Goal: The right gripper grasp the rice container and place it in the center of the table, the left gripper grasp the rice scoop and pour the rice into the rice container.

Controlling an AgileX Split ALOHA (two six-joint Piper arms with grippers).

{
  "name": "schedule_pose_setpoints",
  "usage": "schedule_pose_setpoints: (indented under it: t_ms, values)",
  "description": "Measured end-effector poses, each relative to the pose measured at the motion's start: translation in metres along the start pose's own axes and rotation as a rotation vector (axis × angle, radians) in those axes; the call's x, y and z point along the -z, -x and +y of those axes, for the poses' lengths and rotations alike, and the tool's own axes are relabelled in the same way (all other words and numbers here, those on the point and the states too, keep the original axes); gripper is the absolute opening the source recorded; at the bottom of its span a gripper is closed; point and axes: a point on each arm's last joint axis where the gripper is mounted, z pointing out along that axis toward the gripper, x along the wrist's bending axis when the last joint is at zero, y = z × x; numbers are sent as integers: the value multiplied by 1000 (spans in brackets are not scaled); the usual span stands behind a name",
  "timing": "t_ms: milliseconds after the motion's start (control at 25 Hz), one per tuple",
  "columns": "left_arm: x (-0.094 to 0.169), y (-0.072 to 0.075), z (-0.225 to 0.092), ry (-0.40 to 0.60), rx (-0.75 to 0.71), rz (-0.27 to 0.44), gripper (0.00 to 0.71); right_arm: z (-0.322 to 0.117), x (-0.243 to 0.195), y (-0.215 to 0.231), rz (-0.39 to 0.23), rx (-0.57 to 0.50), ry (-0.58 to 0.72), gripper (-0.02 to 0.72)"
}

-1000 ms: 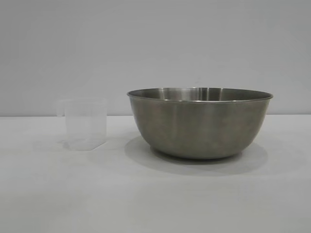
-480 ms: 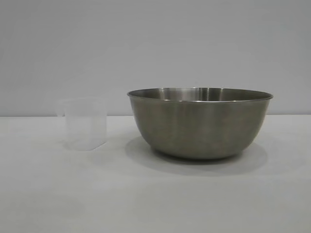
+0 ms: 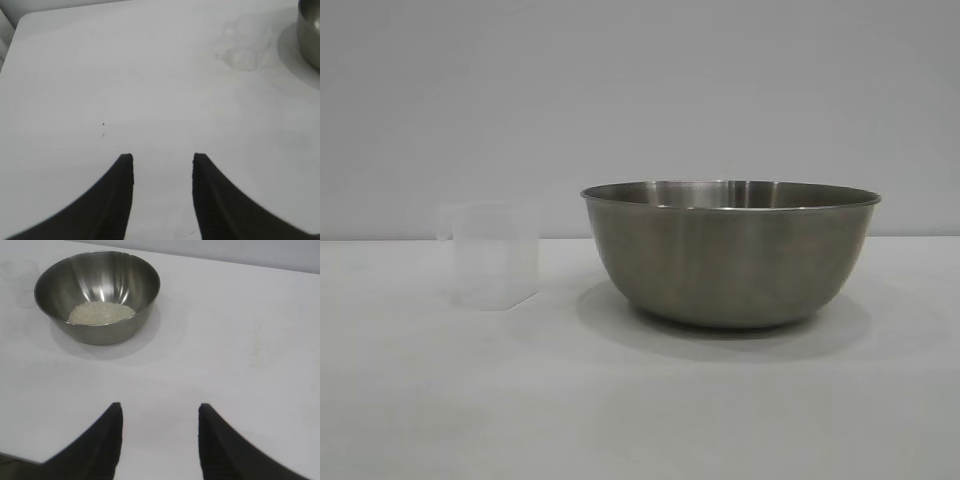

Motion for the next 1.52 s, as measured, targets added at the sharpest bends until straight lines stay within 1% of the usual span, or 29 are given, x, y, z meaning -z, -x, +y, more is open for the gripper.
schedule_pose_setpoints:
  t_ms: [360,400,880,920,960,1520]
  values:
    - [0,0,0,0,1,1,238,0,0,0,0,0,0,328]
    - [0,0,0,0,1,1,238,0,0,0,0,0,0,279]
    - [0,0,0,0,1,1,238,0,0,0,0,0,0,281]
    - [0,0,0,0,1,1,238,0,0,0,0,0,0,237]
    - [0,0,0,0,1,1,238,0,0,0,0,0,0,231]
    - [0,0,0,0,1,1,238,0,0,0,0,0,0,234]
